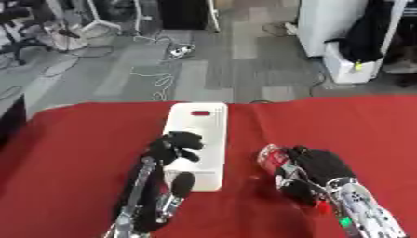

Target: Pick up objects on the table and place them in the box.

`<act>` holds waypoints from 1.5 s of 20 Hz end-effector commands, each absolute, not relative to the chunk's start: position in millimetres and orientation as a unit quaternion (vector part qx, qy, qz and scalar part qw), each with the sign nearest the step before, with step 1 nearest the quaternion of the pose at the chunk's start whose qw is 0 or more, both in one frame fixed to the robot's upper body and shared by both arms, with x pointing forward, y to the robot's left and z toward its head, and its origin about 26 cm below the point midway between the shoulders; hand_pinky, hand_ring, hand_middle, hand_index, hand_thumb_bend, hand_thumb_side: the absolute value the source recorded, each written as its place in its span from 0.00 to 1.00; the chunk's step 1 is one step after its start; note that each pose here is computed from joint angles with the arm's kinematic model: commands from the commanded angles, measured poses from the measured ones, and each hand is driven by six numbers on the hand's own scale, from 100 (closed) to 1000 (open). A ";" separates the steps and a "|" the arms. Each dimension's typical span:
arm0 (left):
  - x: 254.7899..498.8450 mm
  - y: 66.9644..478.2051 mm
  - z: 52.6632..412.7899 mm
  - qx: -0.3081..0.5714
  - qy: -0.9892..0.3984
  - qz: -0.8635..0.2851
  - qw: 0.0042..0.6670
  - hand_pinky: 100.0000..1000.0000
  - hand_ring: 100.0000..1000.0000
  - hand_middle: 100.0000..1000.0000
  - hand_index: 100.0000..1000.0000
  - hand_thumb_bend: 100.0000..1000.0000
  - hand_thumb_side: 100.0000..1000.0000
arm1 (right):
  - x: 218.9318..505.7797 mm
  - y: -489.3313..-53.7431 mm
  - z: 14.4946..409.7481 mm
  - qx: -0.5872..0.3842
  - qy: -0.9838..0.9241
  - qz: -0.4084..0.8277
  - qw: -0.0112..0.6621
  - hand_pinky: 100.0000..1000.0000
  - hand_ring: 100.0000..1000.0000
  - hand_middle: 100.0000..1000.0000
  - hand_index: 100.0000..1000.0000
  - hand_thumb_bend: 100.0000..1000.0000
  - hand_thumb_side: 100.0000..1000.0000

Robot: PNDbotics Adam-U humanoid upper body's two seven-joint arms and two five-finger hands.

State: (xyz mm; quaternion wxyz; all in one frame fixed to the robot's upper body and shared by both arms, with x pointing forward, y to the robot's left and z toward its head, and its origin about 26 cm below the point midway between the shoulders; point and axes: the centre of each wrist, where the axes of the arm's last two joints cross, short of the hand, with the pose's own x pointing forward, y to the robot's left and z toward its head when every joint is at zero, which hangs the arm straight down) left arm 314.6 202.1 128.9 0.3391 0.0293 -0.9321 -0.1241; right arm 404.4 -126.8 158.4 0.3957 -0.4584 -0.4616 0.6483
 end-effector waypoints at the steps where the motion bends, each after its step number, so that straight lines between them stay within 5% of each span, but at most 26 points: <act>1: 313.5 200.8 137.4 0.029 -0.937 -0.129 0.322 0.51 0.66 0.64 0.72 0.42 0.78 | 406.1 -129.9 169.3 -0.470 -0.466 0.644 0.384 0.51 0.63 0.83 1.00 0.00 0.92; 11: 312.7 201.5 139.2 0.033 -0.939 -0.132 0.317 0.51 0.66 0.64 0.72 0.43 0.77 | 410.6 -132.3 164.9 -0.467 -0.453 0.658 0.379 0.51 0.64 0.85 1.00 0.00 0.86; 20: 312.2 200.9 141.8 0.034 -0.940 -0.134 0.312 0.51 0.66 0.64 0.72 0.44 0.77 | 415.0 -133.0 136.6 -0.470 -0.460 0.640 0.398 0.47 0.61 0.83 1.00 0.12 0.63; 30: 311.6 201.4 143.0 0.037 -0.940 -0.137 0.310 0.51 0.66 0.64 0.72 0.44 0.77 | 417.0 -137.5 134.0 -0.471 -0.459 0.632 0.410 0.44 0.58 0.81 1.00 0.08 0.66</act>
